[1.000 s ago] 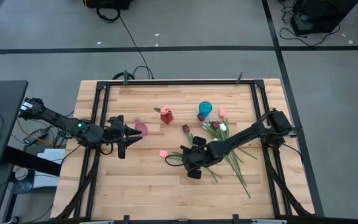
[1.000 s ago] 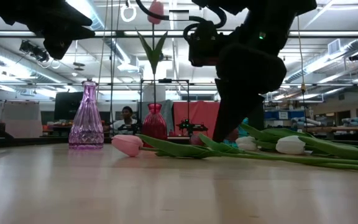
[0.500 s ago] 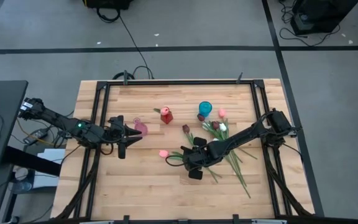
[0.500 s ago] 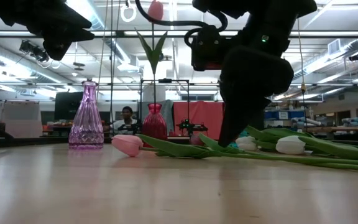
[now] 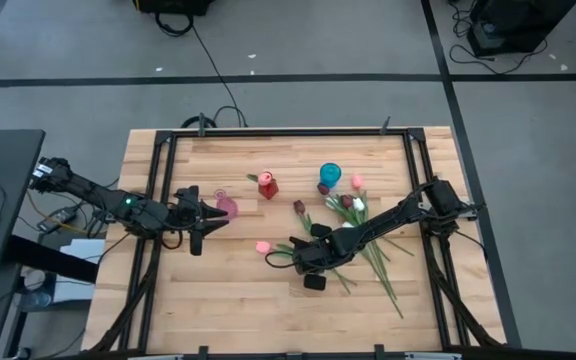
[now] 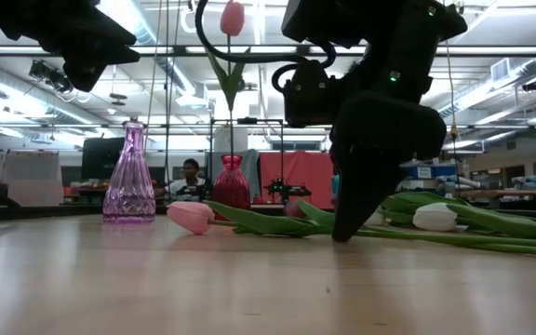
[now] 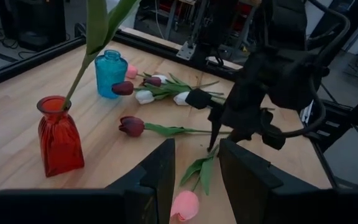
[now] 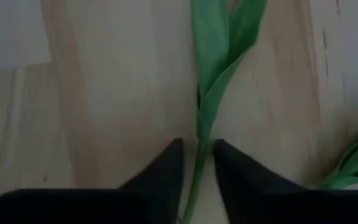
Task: Sort flowers into vase by color
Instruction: Put the left pink tulip into the red vase
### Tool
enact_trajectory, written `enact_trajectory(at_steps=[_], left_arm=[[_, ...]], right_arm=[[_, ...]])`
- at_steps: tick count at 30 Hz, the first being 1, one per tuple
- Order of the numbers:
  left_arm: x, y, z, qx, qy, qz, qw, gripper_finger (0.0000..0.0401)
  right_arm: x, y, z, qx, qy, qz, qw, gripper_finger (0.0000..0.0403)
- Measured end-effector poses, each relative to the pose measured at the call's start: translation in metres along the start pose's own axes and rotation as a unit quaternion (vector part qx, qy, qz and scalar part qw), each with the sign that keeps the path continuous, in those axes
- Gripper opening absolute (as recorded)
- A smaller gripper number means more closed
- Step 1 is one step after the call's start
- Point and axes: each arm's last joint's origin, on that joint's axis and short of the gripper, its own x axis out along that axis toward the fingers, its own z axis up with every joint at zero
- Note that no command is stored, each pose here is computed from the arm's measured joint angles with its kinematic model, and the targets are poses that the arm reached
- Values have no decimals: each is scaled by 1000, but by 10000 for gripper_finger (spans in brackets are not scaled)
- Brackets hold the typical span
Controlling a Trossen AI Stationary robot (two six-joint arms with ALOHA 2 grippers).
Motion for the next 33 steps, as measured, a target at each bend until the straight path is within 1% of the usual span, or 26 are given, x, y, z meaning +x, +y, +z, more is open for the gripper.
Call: enact_trajectory(at_steps=[2, 3, 6, 9, 12, 16, 20, 22, 25, 28, 30, 32, 33], left_arm=[[0, 0, 0, 0, 1, 1, 1000, 131], [0, 0, 0, 0, 0, 1, 1000, 131], [0, 0, 0, -10, 1, 1, 1000, 131], [0, 0, 0, -25, 0, 1, 1000, 131], [0, 0, 0, -36, 1, 0, 999, 131], [0, 0, 0, -34, 0, 0, 999, 131], [0, 0, 0, -27, -2, -1, 1000, 131], [0, -1, 1, -28, -5, -2, 1000, 131], [0, -1, 1, -28, -5, -5, 1000, 131], [-1, -3, 0, -26, -3, -13, 1000, 131], [-2, -5, 0, -24, -1, -20, 1000, 131], [-3, -7, -1, -21, 1, -27, 999, 131], [-4, -8, -2, -20, 1, -29, 999, 131]], right_arm=[[-1, -1, 0, 1, 2, 1, 1000, 27], [-1, -2, 1, 3, 3, 3, 1000, 16], [-4, -8, 3, 21, 1, 4, 1000, 15], [-15, -17, 6, 34, -2, 6, 999, 7], [-41, -25, 14, 36, -41, 23, 998, 7], [-78, -30, 23, 10, -111, 47, 993, 4], [-117, -31, 34, -23, -219, 90, 971, 2], [-131, -32, 36, -39, -247, 106, 962, 2], [-151, -38, 36, -53, -285, 113, 950, 2], [-175, -52, 36, -55, -327, 102, 938, 2], [-184, -63, 34, -49, -351, 100, 930, 1], [-189, -74, 31, -47, -384, 108, 916, 1], [-191, -81, 29, -45, -406, 115, 906, 1]])
